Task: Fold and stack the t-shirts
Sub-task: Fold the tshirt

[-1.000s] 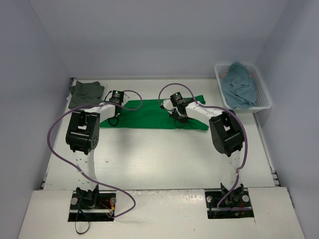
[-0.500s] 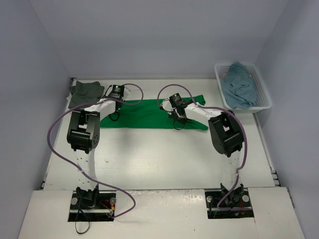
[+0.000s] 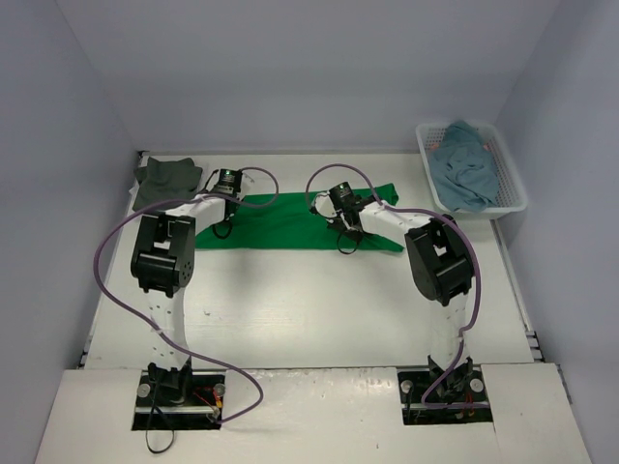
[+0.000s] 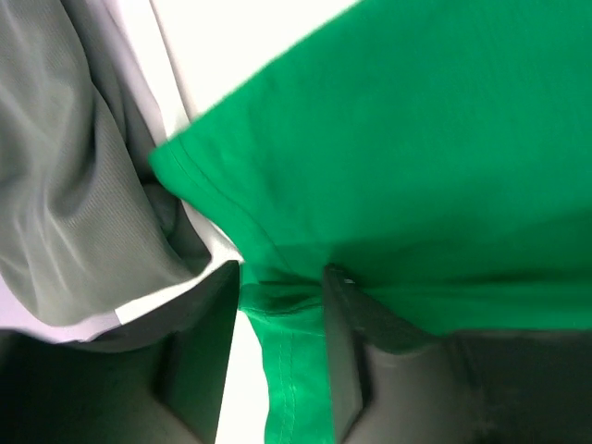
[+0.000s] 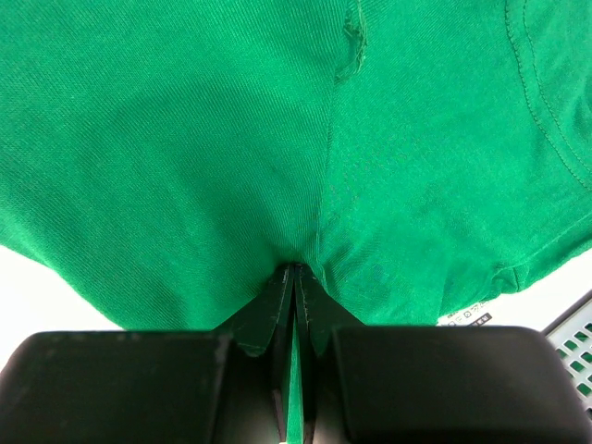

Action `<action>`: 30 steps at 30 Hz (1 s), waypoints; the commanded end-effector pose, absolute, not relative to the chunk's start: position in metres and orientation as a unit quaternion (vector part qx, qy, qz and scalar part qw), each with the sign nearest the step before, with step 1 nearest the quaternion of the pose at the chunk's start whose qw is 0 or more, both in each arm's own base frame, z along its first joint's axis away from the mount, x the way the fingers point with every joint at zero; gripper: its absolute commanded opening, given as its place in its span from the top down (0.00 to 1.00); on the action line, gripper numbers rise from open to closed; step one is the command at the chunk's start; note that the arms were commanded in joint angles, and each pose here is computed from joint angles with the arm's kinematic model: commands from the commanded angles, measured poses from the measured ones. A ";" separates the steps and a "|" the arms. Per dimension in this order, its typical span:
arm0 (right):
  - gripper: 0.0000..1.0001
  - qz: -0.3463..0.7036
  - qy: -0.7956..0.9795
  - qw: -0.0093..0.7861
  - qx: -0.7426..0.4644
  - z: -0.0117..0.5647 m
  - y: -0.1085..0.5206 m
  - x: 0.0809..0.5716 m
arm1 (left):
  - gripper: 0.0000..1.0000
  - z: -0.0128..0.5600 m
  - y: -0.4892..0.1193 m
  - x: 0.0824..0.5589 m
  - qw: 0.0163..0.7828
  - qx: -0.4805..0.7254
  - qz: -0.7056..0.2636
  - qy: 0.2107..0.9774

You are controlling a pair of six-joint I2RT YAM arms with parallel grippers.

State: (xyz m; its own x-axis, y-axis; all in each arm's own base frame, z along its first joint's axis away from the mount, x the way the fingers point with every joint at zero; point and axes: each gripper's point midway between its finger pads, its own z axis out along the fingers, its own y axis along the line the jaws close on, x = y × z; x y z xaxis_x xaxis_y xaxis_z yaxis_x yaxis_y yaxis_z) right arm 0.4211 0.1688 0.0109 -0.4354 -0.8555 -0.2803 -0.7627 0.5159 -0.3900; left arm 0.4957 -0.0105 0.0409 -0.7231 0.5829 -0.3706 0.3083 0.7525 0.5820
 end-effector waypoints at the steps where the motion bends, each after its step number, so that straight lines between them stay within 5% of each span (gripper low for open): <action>1: 1.00 -0.083 0.851 0.175 -0.488 -0.023 0.161 0.398 | 0.67 0.078 -0.014 0.495 0.314 0.237 0.239 0.888; 6: 1.00 -0.083 0.850 0.172 -0.491 -0.029 0.160 0.400 | 0.89 0.042 -0.010 0.487 0.277 0.252 0.243 0.895; 11: 1.00 -0.082 0.852 0.167 -0.489 -0.038 0.152 0.406 | 0.96 0.018 -0.013 0.478 0.252 0.259 0.226 0.905; 23: 1.00 -0.101 0.855 0.182 -0.476 -0.043 0.135 0.453 | 0.97 0.009 -0.017 0.437 0.186 0.295 0.189 0.918; 30: 1.00 -0.105 0.856 0.215 -0.459 -0.019 0.138 0.480 | 0.93 0.011 -0.067 0.384 0.077 0.344 -0.001 0.936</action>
State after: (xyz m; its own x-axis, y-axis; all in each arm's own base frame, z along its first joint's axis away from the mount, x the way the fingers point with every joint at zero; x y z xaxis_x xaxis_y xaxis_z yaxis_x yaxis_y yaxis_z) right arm 0.4999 0.1535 0.0136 -0.4257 -0.8365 -0.3450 -0.6939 0.5465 -0.4689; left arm 0.4539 -0.0322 0.0258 -0.7229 0.6389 -0.2630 0.5149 0.7520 0.4116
